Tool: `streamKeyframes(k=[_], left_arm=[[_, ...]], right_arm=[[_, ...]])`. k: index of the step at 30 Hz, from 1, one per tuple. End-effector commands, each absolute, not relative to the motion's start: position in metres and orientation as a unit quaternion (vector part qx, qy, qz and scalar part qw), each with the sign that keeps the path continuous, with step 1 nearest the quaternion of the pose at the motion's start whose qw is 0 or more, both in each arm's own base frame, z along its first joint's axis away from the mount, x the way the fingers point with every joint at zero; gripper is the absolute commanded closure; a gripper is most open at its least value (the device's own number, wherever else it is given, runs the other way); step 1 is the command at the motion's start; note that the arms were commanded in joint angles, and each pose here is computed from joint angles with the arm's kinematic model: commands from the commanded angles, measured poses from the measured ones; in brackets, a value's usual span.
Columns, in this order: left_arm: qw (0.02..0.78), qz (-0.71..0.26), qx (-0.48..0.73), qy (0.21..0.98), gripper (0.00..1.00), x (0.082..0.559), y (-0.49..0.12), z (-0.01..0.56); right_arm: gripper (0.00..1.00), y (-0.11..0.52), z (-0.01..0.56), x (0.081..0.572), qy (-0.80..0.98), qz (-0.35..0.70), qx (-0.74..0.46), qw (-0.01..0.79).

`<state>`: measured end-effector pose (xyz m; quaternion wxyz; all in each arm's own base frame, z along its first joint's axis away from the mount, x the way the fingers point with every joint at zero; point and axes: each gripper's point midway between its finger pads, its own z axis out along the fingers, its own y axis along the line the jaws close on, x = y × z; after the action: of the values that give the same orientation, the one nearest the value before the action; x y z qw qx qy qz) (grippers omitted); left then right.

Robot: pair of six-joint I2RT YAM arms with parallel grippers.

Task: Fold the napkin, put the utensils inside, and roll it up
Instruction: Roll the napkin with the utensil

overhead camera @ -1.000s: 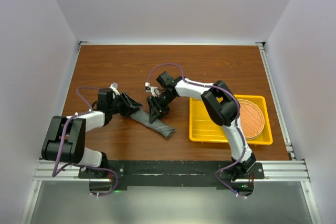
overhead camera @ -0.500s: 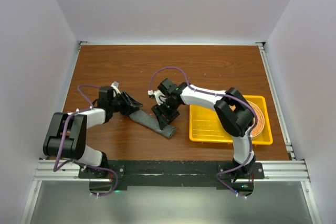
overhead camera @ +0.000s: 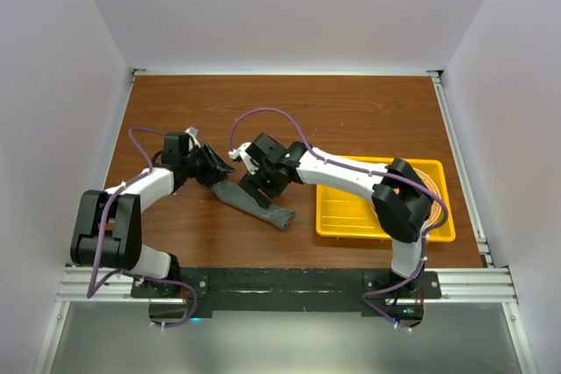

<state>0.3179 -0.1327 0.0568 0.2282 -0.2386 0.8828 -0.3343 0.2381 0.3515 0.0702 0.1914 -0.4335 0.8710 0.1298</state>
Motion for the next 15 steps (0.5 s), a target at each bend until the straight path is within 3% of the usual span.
streamKeyframes(k=[1,7,15], left_arm=[[0.256,-0.317,-0.239,0.881,0.58,0.328,-0.121,0.082],[0.272,-0.322,-0.271,0.865,0.58,0.329,-0.107,0.102],[0.278,-0.320,-0.280,0.861,0.58,0.324,-0.097,0.104]], right_arm=[[0.24,0.384,0.092,0.243,0.831,0.119,-0.486,0.244],[0.22,0.419,0.081,0.233,0.810,0.091,-0.522,0.252],[0.23,0.417,0.059,0.241,0.798,0.000,-0.537,0.275]])
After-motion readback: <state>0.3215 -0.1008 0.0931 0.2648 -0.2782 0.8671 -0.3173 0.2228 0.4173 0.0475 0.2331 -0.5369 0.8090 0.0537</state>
